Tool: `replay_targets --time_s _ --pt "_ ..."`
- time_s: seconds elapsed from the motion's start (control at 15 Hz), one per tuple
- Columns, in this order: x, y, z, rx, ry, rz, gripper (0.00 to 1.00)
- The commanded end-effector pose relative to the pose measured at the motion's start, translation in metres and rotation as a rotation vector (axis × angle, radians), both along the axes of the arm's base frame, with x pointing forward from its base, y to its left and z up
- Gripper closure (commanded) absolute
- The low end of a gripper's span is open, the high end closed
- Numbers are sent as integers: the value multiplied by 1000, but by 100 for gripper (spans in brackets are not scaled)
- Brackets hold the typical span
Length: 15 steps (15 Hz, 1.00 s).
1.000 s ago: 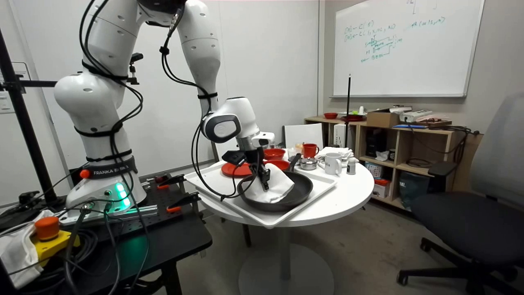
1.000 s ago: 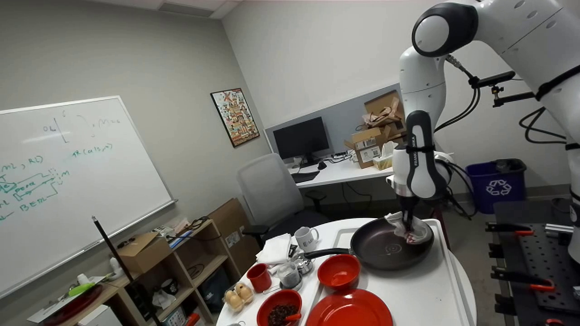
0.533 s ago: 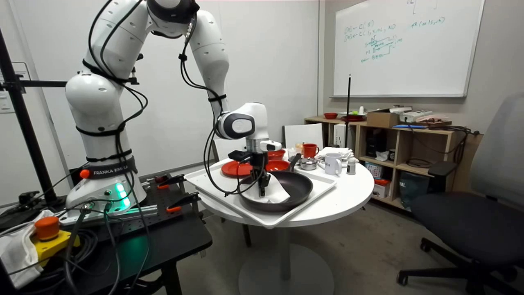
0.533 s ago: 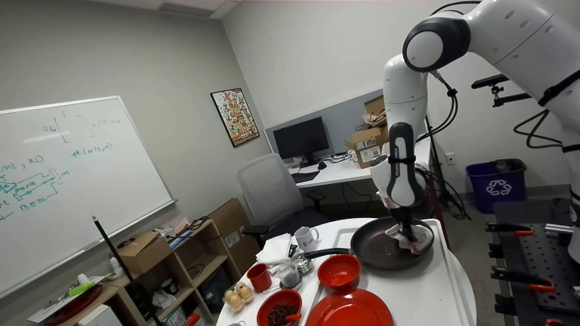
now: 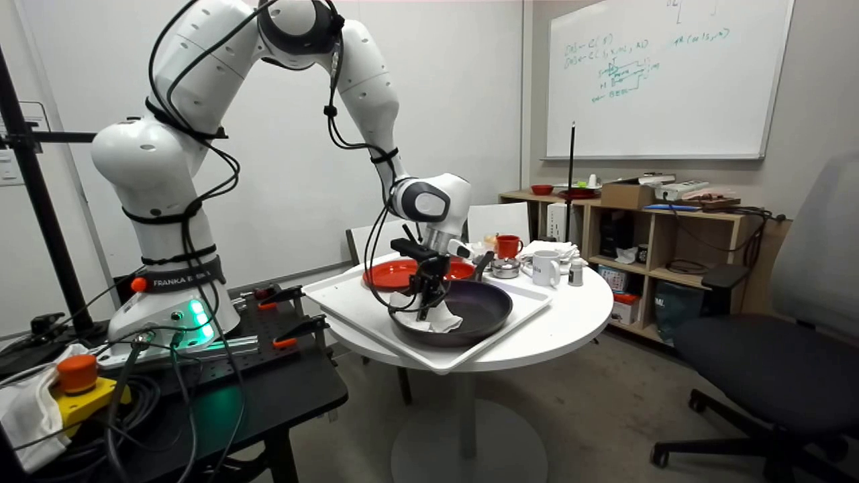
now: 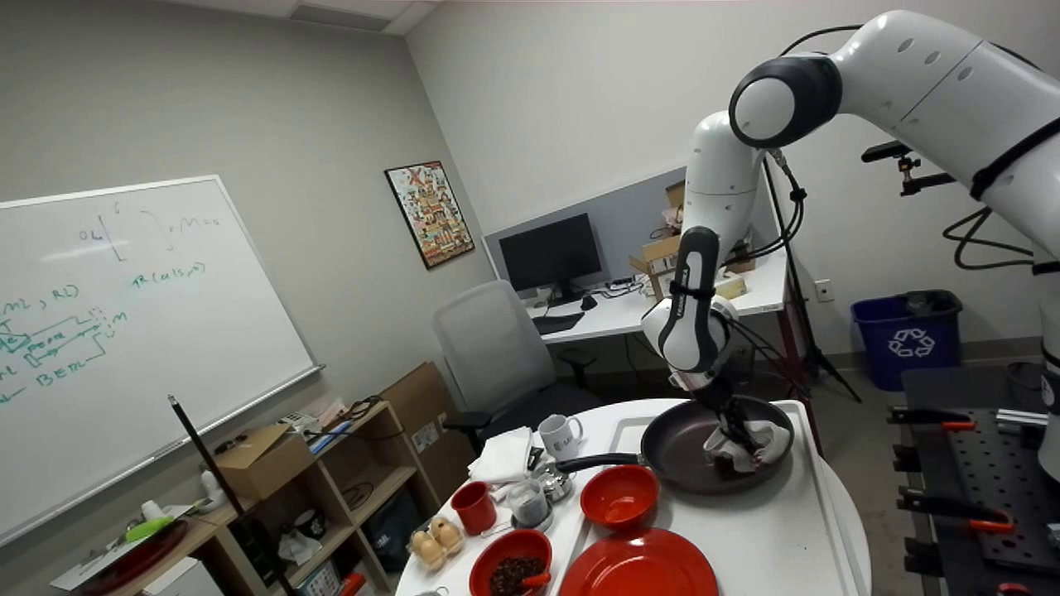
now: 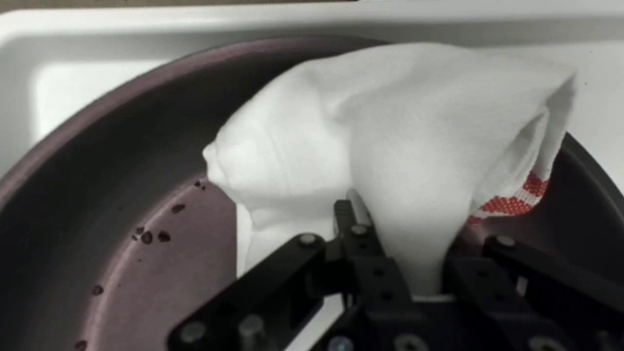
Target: Pick up the white towel from the tray, wipe the inside of the black pan and put the towel back on the tray.
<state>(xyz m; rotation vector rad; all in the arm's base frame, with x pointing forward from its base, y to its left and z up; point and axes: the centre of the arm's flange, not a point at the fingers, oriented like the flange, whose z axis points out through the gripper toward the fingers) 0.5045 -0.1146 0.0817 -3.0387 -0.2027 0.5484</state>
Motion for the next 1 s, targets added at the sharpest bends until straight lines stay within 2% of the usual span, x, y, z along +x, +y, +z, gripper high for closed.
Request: replay_targets --time_s 0.0,0.27,0.93 --pt "21 -10 -9 85 85 42 94" --pt "33 -22 -8 98 97 37 94" --pt "74 -39 11 95 20 -20 94"
